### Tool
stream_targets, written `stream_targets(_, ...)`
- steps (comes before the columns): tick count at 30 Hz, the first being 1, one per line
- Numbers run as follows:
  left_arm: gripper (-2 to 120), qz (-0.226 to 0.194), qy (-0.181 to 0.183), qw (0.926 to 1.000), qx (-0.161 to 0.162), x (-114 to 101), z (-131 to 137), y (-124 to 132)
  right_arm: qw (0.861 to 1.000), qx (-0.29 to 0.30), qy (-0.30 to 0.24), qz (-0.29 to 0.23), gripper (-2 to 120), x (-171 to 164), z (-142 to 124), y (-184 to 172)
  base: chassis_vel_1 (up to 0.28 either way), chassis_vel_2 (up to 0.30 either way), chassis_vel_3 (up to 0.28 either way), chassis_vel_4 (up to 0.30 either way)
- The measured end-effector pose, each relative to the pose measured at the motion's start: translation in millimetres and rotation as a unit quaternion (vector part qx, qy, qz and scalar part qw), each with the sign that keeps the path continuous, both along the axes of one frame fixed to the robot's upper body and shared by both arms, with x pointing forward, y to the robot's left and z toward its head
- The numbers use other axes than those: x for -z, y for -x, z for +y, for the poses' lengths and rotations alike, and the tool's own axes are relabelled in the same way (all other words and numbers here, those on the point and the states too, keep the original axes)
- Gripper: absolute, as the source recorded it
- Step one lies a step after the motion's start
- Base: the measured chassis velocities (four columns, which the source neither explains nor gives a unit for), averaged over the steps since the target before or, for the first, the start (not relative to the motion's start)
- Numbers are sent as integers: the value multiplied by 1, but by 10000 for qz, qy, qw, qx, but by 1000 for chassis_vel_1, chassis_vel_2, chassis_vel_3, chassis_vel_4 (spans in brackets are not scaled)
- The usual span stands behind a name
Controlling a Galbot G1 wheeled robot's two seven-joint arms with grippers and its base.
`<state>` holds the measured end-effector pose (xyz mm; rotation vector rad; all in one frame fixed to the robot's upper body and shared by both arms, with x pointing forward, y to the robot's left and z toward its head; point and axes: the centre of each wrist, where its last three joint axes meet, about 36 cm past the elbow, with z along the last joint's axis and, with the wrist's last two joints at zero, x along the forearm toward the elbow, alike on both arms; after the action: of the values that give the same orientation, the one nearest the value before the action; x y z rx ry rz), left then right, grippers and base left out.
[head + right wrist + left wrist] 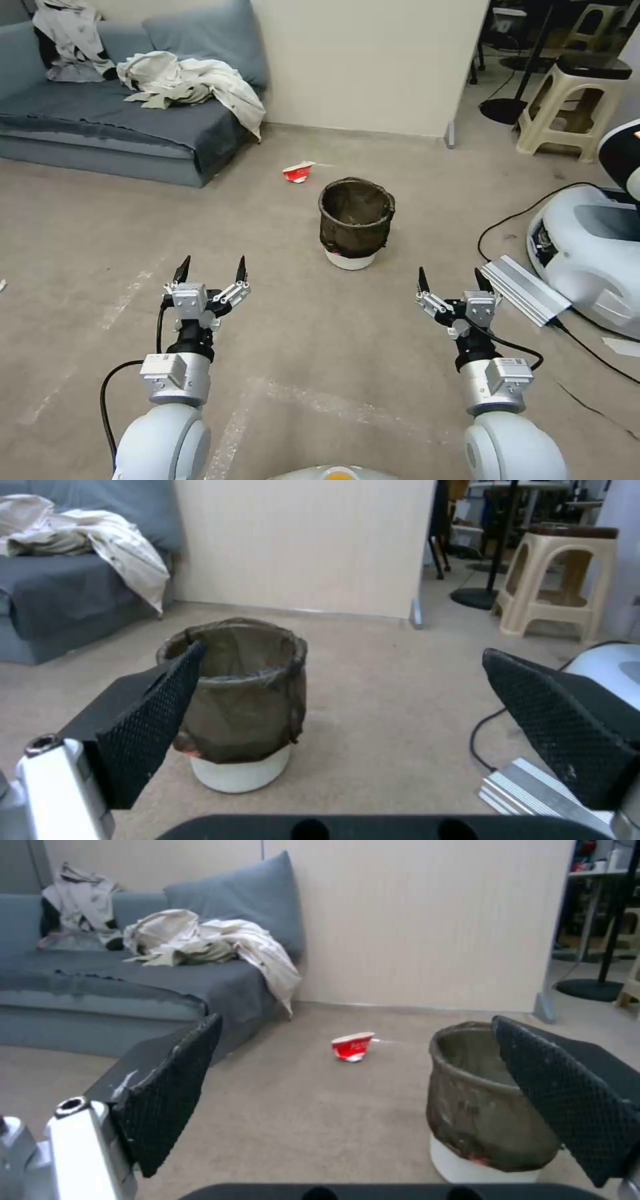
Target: Pick up the trash can from the floor.
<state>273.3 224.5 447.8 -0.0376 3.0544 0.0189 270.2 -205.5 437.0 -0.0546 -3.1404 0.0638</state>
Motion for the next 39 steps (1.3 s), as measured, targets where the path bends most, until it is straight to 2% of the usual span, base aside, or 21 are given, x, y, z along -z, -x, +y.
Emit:
stream_targets(33, 100, -53, 71, 9999, -61, 5, 1, -6, 10000, -30, -11, 54, 100, 2, 0, -1, -2, -3, -4, -4)
stream_targets(39, 100, -60, 60, 9999, -55, 5, 2, -7, 10000, -30, -15, 71, 100, 2, 0, 0, -97, 89, 89, -88)
